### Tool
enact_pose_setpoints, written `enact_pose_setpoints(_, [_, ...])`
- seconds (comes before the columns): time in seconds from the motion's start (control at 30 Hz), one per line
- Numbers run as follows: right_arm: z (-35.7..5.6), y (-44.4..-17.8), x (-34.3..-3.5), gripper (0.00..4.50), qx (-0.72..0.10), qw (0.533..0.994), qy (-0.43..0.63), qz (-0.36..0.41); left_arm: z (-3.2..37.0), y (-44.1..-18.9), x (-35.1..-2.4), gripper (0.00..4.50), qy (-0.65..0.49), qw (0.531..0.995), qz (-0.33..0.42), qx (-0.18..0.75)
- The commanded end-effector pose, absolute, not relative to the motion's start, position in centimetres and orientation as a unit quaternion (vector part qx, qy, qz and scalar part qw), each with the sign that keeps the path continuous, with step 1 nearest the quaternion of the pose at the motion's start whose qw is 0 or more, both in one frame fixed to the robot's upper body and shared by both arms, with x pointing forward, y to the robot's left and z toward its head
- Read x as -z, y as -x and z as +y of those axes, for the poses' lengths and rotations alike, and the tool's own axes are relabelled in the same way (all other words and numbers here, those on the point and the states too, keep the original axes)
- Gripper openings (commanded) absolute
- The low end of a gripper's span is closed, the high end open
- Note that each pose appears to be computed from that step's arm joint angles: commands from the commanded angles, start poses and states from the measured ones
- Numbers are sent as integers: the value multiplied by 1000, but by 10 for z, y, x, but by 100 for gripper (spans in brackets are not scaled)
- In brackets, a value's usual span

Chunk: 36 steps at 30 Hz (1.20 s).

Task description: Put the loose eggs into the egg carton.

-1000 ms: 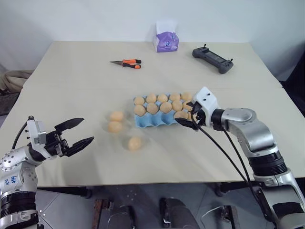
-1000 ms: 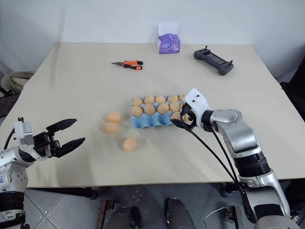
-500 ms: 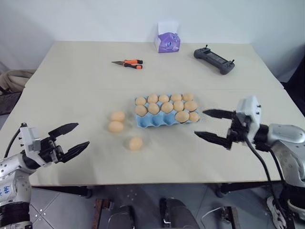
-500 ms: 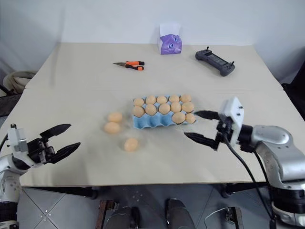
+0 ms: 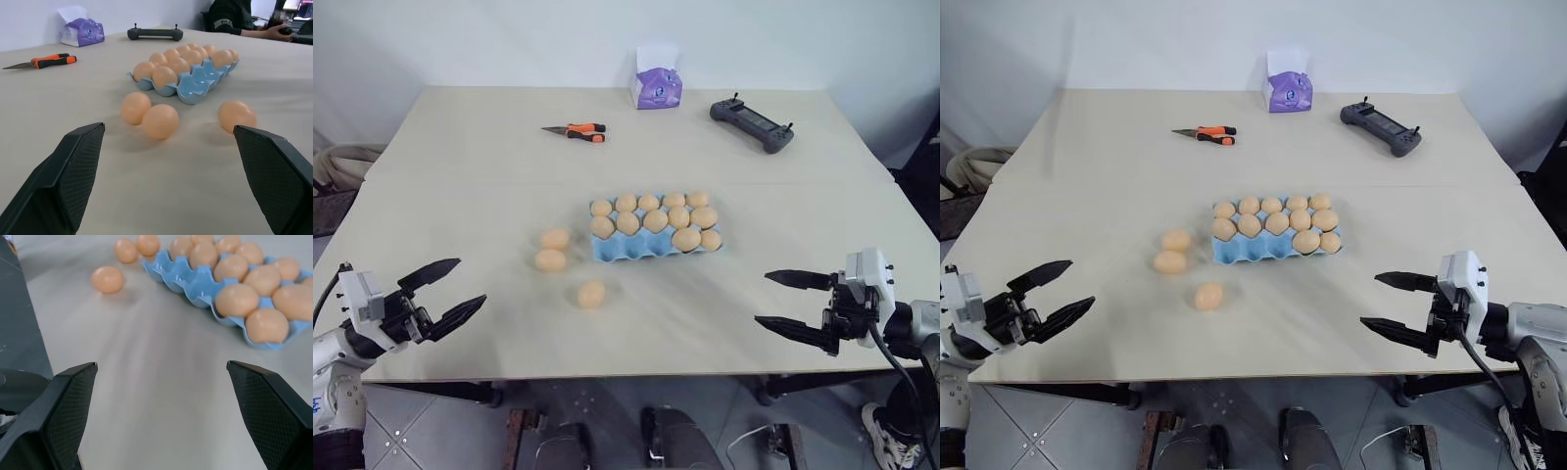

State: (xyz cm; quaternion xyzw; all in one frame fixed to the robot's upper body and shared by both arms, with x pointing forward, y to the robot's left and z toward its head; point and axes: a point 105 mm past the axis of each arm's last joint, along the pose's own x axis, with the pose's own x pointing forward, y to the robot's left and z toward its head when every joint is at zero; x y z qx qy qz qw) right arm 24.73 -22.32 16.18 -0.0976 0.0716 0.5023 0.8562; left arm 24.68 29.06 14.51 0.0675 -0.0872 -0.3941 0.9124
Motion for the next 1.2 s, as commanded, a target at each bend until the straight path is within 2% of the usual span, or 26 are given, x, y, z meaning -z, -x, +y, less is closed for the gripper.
enact_pose_setpoints(0.03, [-227,-246,-175,440,-499,858,112,46,290,-239,-156,450,-80,912,-115,386])
enact_pose_setpoints(0.33, [-222,-258,-173,440,-492,862,115,46,237,-244,-164,450,-78,889,-142,427])
enact_pose_setpoints(0.43, [-217,-260,-172,440,-491,862,114,43,193,-251,-164,450,-74,875,-143,456])
enact_pose_setpoints(0.67, [-215,-258,-170,440,-485,866,112,43,142,-262,-150,450,-81,881,-75,461])
enact_pose_setpoints(0.97, [-219,-255,-168,440,-470,874,114,43,135,-278,-121,450,-121,909,38,397])
enact_pose_setpoints(1.2, [-216,-253,-166,440,-464,878,111,41,122,-287,-110,450,-117,909,47,398])
